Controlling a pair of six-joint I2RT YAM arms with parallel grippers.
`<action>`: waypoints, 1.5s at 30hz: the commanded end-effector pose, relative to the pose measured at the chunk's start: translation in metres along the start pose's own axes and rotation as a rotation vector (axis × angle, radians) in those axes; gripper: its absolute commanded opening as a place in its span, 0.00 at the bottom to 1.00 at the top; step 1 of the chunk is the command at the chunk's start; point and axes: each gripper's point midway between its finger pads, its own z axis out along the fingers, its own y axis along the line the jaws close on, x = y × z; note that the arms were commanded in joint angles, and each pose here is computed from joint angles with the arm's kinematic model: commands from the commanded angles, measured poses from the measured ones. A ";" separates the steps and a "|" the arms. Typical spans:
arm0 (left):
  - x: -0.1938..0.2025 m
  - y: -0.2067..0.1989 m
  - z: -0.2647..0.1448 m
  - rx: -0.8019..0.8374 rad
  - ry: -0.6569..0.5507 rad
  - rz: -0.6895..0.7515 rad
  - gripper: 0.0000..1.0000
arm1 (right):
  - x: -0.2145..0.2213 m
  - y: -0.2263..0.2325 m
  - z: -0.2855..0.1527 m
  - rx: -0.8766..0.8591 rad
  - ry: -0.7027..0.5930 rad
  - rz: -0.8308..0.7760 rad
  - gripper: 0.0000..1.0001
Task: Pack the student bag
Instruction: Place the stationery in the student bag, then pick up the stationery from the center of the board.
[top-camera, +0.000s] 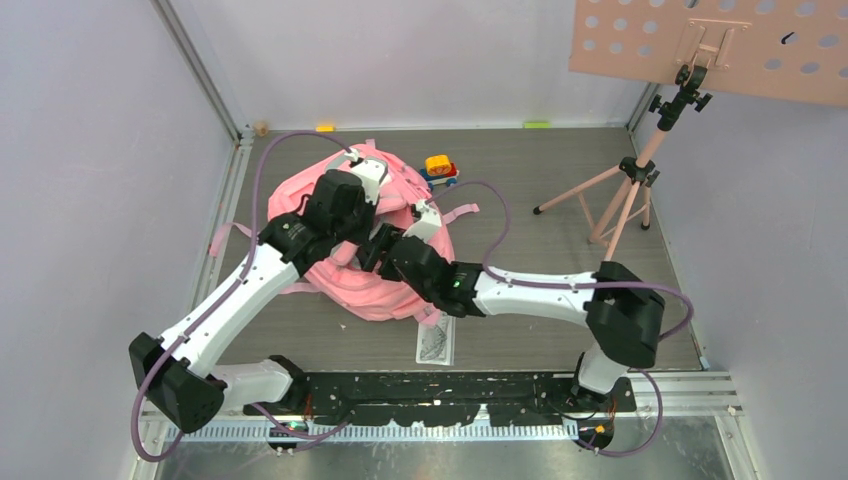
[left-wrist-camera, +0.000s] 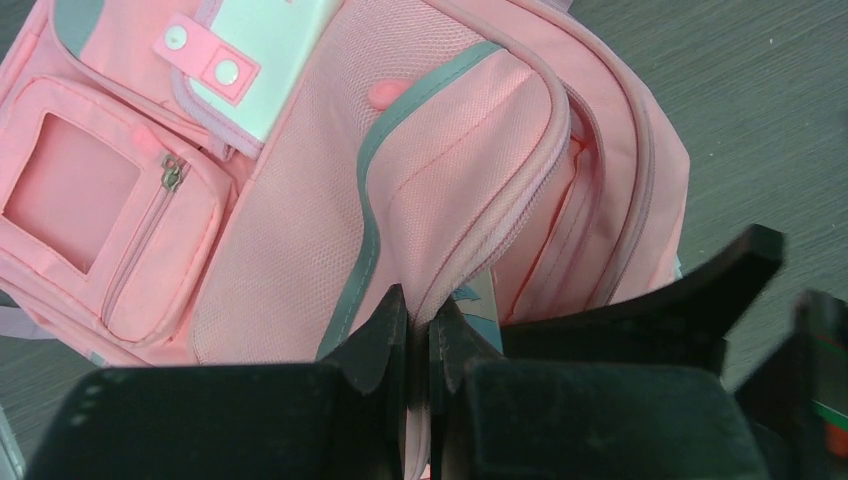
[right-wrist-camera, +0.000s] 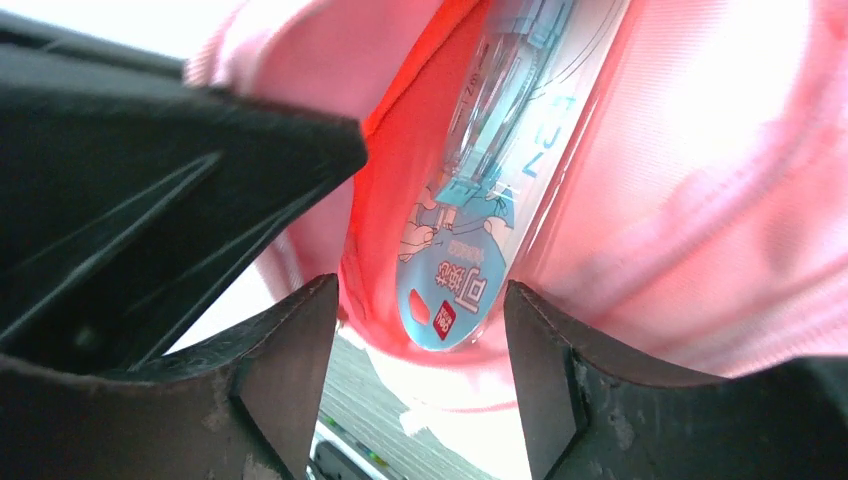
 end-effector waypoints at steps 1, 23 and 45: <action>-0.049 -0.004 -0.025 0.030 -0.196 -0.027 0.00 | -0.017 0.002 -0.038 0.013 -0.013 -0.180 0.69; -0.044 0.005 -0.018 -0.025 -0.173 -0.011 0.00 | -0.054 -0.082 -0.078 0.291 -0.009 -0.276 0.69; -0.037 0.114 -0.028 -0.353 -0.164 -0.149 0.00 | -0.029 -0.187 -0.063 0.028 0.375 -0.475 0.68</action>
